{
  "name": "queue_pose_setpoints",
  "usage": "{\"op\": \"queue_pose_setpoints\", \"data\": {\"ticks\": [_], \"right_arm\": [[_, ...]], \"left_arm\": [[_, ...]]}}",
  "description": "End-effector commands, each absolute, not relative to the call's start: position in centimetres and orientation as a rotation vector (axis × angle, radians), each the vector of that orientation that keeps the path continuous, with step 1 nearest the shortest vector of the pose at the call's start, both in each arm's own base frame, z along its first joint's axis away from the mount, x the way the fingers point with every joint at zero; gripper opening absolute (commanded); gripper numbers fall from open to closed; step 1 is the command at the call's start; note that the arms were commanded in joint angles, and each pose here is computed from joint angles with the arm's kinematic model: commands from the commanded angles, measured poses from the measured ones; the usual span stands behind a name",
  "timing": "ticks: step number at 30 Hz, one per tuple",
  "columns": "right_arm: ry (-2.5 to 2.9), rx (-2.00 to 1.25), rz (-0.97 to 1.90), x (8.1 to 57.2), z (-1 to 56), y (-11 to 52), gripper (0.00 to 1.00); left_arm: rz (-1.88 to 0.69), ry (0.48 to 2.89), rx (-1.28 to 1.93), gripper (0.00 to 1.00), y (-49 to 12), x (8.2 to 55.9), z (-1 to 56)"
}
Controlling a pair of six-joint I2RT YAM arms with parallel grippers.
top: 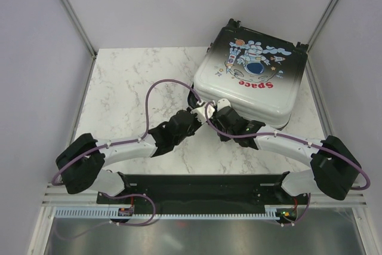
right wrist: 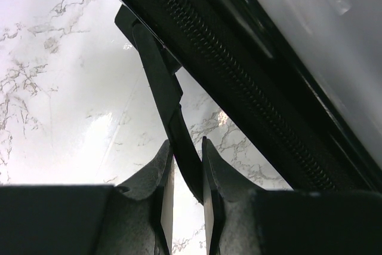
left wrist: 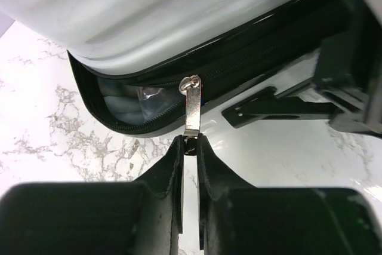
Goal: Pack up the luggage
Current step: Zip the luggage at the center of the board.
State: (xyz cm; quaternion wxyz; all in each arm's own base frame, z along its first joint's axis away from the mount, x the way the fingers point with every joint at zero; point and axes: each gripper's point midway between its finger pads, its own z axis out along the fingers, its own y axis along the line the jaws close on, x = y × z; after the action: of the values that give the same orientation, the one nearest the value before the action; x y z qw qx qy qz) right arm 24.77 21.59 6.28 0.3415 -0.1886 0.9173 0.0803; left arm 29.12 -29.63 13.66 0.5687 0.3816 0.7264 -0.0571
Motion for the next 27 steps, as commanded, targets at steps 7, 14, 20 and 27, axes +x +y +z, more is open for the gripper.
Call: {"op": "queue_pose_setpoints", "data": {"ticks": [7, 14, 20, 27], "right_arm": [[2.802, -0.126, -0.176, 18.1, -0.3, 11.9, 0.00], [2.798, -0.122, -0.168, 18.1, -0.2, 11.9, 0.00], [2.796, -0.125, -0.158, 18.1, -0.2, 12.0, 0.00], [2.791, -0.124, -0.154, 18.2, -0.1, 12.0, 0.00]], "left_arm": [[-0.378, 1.632, 0.857, 0.02, -31.4, 26.7, 18.8], [-0.470, 1.713, 0.786, 0.02, -31.7, 26.7, 19.3], [-0.695, 1.810, 0.587, 0.02, -31.4, 27.9, 20.0], [-0.760, 1.904, 0.425, 0.02, -29.7, 29.1, 18.5]]}}
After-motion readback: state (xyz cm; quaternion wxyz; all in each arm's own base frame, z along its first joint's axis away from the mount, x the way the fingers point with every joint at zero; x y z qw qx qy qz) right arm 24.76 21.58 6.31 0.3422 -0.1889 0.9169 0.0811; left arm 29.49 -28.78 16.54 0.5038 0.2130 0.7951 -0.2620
